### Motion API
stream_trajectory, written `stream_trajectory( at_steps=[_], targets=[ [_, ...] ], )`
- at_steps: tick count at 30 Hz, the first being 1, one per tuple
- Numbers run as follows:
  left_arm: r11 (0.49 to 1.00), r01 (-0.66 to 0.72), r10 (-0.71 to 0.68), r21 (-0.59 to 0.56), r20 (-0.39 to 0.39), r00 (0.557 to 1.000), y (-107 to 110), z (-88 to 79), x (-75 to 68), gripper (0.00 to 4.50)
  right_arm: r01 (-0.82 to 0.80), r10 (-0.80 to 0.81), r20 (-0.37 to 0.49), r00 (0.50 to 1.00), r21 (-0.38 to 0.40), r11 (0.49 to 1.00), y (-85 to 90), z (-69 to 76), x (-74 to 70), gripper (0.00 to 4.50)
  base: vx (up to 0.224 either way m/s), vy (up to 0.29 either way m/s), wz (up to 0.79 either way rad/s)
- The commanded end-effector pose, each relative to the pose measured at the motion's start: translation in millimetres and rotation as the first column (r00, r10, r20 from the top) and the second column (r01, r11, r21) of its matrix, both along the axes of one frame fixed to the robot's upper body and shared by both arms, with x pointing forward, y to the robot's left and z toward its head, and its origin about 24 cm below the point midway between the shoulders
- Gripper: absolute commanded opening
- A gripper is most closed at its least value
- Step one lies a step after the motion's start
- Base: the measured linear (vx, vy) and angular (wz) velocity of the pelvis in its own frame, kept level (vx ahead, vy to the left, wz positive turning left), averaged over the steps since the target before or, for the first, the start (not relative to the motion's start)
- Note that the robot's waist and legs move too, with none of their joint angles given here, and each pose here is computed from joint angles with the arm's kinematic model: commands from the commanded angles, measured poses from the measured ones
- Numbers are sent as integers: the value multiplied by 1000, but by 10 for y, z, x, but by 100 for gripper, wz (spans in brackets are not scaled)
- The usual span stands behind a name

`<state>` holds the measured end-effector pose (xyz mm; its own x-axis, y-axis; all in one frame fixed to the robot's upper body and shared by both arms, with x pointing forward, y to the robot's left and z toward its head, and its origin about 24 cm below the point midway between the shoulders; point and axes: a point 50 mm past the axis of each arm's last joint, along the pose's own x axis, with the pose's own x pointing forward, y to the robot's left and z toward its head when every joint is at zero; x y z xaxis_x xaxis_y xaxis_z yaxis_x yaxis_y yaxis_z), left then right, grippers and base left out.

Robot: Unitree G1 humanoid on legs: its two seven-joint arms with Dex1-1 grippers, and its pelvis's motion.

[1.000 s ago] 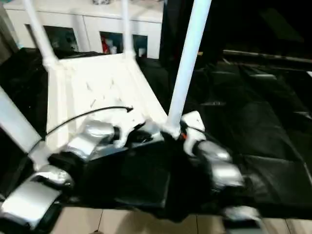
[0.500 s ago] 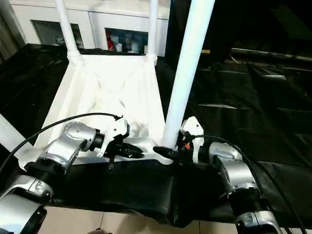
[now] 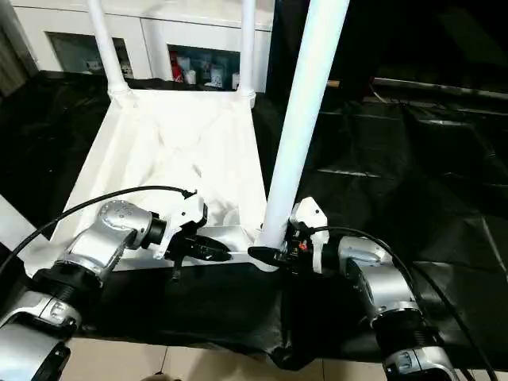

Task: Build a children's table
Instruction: Rotate leg to tighten

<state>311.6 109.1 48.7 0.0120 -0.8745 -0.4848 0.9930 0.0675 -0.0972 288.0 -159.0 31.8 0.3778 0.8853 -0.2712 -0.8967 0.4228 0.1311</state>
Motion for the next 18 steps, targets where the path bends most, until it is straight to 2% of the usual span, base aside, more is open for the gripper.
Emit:
stream_trajectory(
  at_steps=[1, 3, 7, 8, 10, 14, 17, 18],
  targets=[
    [999, 16, -18, -37, -78, 997, -91, -143, -104, 0, 14, -13, -20, 1000, 8, 1000, 13, -22, -12, 275, 0, 0, 0],
    [995, -95, 95, -16, -22, 995, -171, -167, -2, 0, 182, -183, -20, 983, -27, 983, 25, -136, 69, 274, 0, 0, 0],
    [981, -196, 195, 11, 27, 980, -287, -183, 94, 0, 396, -398, -11, 917, -90, 914, 28, -264, 174, 273, 0, 0, 0],
    [964, -265, 263, 14, 64, 963, -386, -179, 156, 0, 492, -496, -27, 868, -88, 866, 77, -312, 214, 272, 0, 0, 0],
    [956, -292, 290, 17, 82, 954, -438, -176, 180, 0, 510, -514, -44, 857, -77, 857, 130, -323, 217, 272, 0, 0, 0],
    [934, -356, 351, 34, 110, 930, -613, -193, 219, 0, 536, -539, -57, 841, -53, 842, 387, -315, 244, 272, 0, 0, 0],
    [933, -356, 349, 49, 115, 930, -668, -214, 212, 0, 500, -501, -53, 864, -15, 866, 572, -267, 246, 272, 0, 0, 0],
    [934, -355, 347, 49, 115, 931, -668, -214, 212, 0, 497, -496, -51, 867, -10, 868, 582, -261, 246, 272, 0, 0, 0]
  ],
)
